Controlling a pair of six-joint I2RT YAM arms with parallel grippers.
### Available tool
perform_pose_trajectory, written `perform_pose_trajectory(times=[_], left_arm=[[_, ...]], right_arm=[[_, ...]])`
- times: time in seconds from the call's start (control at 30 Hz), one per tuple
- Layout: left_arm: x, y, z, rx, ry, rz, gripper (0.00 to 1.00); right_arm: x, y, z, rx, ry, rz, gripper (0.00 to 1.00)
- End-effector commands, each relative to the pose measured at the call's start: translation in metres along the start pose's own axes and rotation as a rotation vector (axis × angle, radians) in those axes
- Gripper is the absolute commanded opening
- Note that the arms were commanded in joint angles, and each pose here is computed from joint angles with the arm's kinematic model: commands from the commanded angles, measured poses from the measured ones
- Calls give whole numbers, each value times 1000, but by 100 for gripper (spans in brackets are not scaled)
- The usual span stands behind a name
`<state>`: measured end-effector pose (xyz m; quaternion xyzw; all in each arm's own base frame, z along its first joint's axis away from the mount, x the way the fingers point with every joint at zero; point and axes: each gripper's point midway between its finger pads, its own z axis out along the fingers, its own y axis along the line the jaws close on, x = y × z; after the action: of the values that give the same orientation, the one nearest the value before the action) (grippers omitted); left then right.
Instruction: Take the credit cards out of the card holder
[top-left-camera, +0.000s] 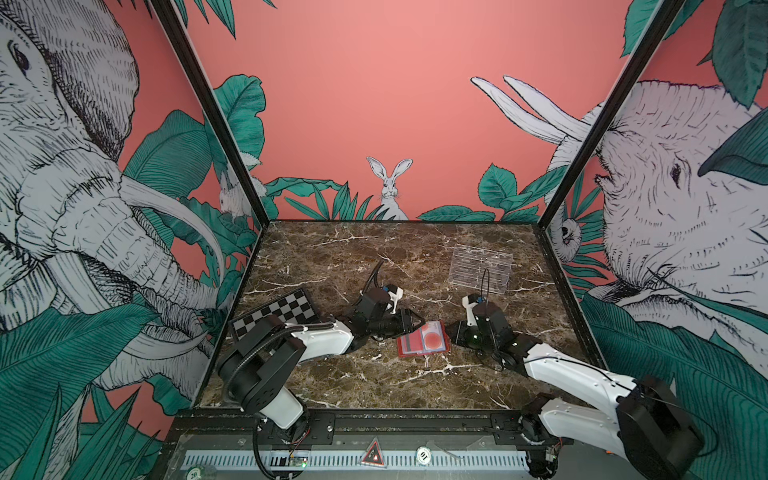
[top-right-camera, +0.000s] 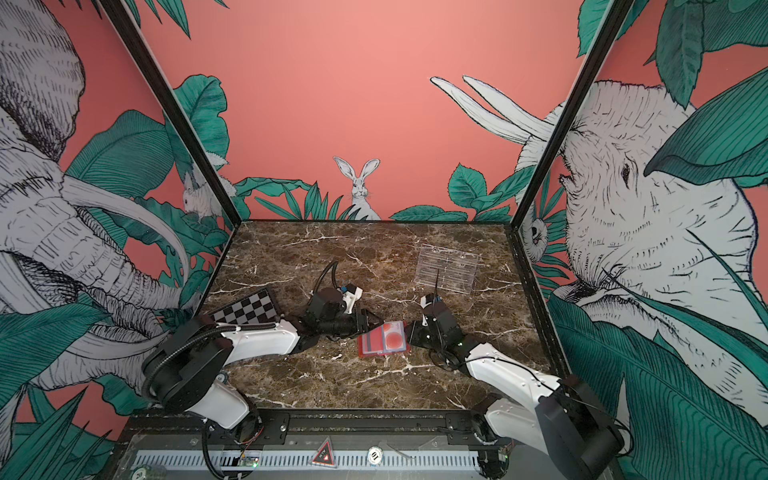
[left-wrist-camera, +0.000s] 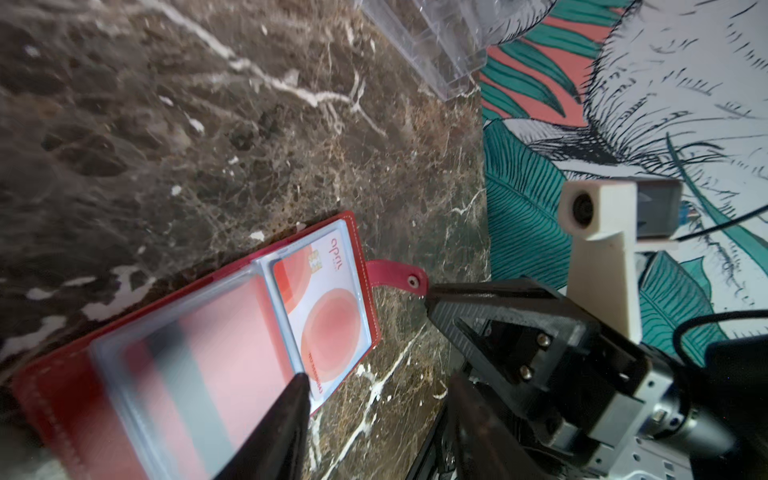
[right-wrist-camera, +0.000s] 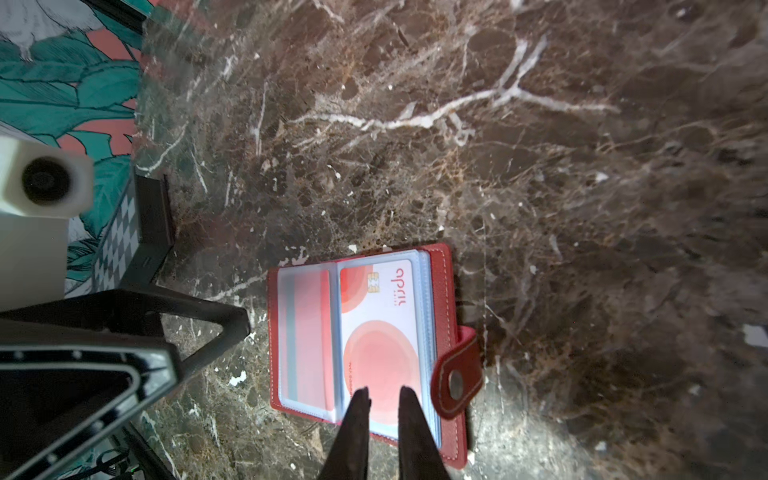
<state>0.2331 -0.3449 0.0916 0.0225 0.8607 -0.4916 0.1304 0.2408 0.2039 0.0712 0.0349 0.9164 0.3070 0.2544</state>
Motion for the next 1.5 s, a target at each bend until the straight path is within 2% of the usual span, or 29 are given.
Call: perform_pose_trajectory(times=[0.0,0.27,0.47,1.17,1.47], left_arm=[[0,-13,5,99,-16,-59,47],[8,0,9,63,1,-90,34],[13,20,10,-8,1,-119,30],[16,47,19,-20,-51,-207,24],[18,52,19,-22,-59,-212,23]], right_arm=[[-6,11,5,-42,-1,-8,14],[1,5,12,-25,35,-27,12],[5,0,21,-16,59,-37,12],[29,-30,37,58,105,-4,11],[39,-25,46,32,134,6,11]])
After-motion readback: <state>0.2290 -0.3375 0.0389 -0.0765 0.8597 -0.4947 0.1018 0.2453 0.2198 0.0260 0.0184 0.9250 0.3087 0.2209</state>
